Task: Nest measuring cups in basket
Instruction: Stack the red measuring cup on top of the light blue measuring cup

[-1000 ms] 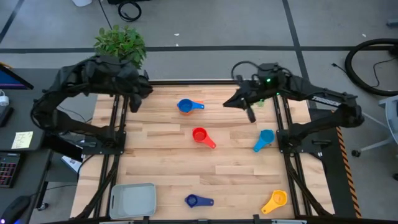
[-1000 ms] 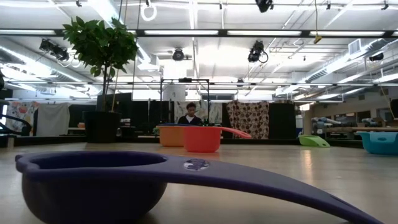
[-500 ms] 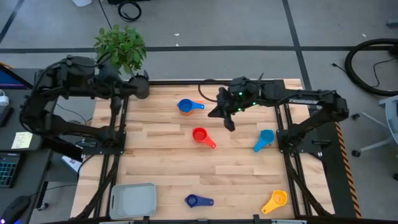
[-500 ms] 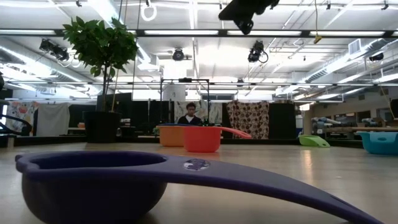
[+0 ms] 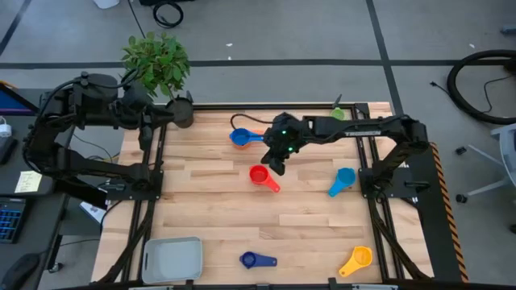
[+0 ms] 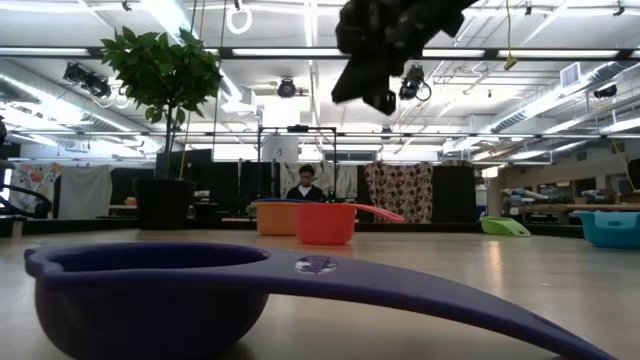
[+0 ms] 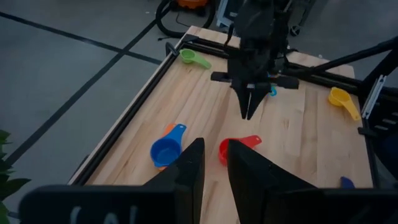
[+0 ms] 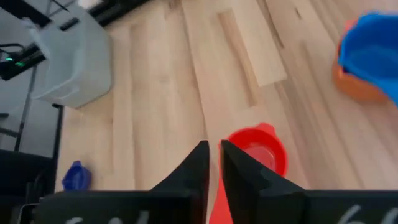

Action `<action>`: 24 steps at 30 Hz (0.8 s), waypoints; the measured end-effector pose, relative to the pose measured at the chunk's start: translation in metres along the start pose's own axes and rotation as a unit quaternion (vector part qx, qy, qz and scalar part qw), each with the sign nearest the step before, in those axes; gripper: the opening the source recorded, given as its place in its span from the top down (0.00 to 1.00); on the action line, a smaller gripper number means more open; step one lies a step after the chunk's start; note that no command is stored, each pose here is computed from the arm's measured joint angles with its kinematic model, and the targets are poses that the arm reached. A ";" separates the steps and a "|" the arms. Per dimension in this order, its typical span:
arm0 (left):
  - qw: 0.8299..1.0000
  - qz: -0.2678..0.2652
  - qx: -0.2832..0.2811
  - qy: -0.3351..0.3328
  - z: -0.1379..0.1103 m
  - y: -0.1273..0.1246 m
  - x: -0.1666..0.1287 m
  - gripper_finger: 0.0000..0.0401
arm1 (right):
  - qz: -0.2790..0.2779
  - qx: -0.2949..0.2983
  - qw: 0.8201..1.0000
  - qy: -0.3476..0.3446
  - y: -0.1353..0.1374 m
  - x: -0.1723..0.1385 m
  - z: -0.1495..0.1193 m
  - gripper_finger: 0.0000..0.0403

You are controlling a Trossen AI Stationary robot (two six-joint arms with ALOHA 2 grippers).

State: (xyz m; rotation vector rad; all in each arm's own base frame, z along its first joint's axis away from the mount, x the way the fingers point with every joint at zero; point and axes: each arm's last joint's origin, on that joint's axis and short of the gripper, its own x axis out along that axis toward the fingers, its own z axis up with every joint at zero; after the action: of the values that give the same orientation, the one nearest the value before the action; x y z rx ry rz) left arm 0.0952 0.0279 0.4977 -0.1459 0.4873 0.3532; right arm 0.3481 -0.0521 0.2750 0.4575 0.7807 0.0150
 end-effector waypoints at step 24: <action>1.000 0.001 0.007 0.019 -0.004 0.000 0.000 0.82 | -0.080 0.054 0.994 0.049 -0.037 0.038 -0.010 0.69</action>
State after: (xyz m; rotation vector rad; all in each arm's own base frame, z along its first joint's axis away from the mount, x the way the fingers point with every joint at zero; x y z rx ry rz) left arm 0.0934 0.0274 0.4946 -0.1392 0.5268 0.3499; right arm 0.3622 -0.0752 0.2283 0.4984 0.9151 -0.1548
